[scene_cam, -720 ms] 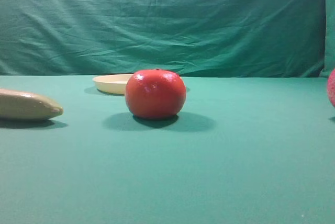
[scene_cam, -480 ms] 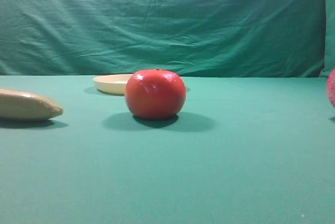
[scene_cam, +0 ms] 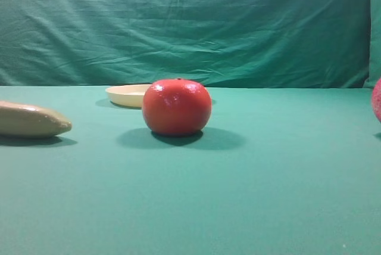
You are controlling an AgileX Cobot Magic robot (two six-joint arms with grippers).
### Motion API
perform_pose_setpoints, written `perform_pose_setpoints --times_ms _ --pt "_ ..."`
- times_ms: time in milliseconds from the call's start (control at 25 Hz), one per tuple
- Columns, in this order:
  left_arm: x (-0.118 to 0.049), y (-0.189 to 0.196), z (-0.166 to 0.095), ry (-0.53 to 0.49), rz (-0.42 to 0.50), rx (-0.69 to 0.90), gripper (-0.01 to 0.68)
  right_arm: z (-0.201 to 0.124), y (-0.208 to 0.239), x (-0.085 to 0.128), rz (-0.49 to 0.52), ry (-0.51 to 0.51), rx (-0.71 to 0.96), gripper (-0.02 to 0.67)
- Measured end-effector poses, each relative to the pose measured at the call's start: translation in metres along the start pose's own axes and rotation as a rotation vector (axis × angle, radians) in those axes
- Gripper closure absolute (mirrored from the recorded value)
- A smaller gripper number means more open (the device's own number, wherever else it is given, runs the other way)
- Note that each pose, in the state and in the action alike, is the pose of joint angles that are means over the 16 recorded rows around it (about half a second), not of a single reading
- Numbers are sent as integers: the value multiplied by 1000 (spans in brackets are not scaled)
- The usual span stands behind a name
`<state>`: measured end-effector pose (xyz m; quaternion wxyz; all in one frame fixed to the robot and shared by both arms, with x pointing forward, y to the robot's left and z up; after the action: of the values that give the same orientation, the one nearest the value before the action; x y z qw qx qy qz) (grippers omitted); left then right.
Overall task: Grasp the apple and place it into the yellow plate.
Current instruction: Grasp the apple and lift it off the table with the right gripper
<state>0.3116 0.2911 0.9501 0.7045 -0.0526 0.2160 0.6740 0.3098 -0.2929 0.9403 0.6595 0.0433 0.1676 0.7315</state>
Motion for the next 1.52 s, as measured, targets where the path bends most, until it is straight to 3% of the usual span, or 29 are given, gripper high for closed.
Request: perform_pose_setpoints --times_ms 240,880,1160,1520 --pt "0 0 0 0 0 0 516 1 0 1 8 -26 -8 649" --pt "0 0 0 0 0 0 516 27 4 0 33 -220 -186 649" --pt "0 0 0 0 0 0 516 51 7 -3 39 -170 -153 649" --pt "0 0 0 0 0 0 516 79 -16 -4 110 -24 126 649"
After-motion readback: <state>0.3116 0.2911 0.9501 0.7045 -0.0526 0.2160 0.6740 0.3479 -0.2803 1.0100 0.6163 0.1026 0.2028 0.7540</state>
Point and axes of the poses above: a point on each arm's last joint axis where the gripper is mounted, y pointing back along that axis away from the gripper, x along the wrist's bending axis when the last joint is at zero, z = x × y, the point moved 2 cm from there along -y, pointing out along that axis toward the gripper, and after that the axes turned 12 degrees about y, right-handed, at the moved point
